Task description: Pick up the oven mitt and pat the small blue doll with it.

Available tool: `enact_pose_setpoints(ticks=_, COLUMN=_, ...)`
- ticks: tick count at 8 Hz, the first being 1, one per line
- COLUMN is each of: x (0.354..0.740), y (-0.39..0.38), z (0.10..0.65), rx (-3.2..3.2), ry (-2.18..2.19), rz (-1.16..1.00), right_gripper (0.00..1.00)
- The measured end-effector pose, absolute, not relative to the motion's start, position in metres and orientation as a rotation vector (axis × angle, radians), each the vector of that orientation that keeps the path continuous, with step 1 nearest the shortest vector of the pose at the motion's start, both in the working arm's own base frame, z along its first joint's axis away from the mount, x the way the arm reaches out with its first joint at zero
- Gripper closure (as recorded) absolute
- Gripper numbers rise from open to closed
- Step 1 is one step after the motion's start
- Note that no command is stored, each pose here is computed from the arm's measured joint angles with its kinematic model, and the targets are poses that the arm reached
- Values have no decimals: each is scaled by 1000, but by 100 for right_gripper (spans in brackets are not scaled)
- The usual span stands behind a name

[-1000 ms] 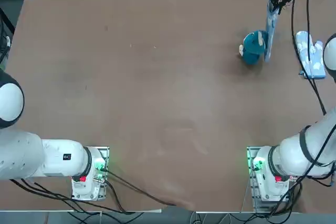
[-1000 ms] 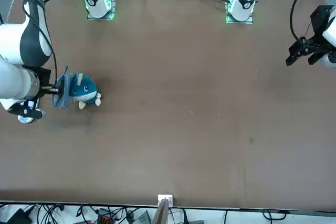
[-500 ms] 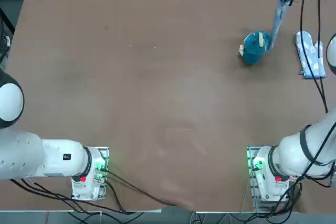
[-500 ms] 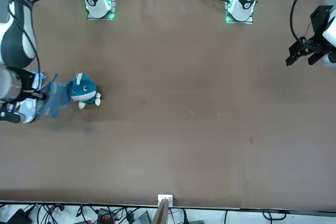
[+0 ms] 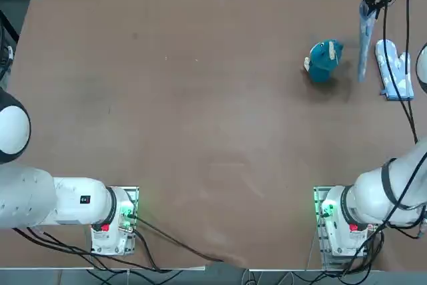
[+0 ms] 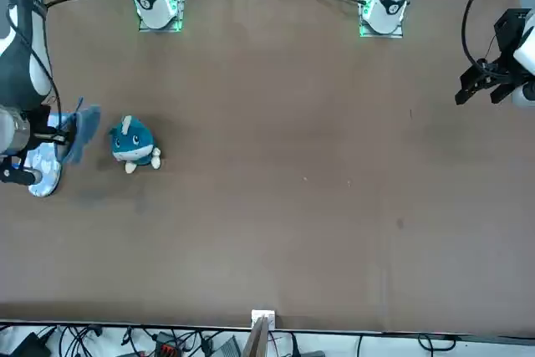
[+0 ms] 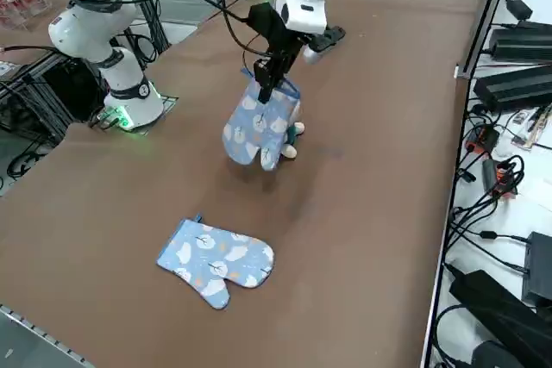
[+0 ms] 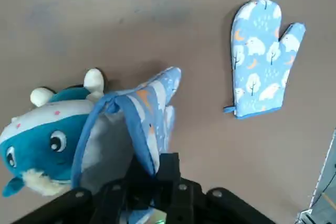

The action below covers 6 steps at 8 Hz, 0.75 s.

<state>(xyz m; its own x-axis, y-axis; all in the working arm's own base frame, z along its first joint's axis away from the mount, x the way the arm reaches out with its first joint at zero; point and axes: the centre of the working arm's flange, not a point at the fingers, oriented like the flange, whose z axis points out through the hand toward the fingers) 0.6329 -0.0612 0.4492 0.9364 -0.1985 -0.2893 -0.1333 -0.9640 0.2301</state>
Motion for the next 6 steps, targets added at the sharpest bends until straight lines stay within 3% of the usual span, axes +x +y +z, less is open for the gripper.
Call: enact_pose_setpoints(ticks=6, x=649, y=-6, z=445, rx=2960, ry=-155, rz=-342, right_gripper=95)
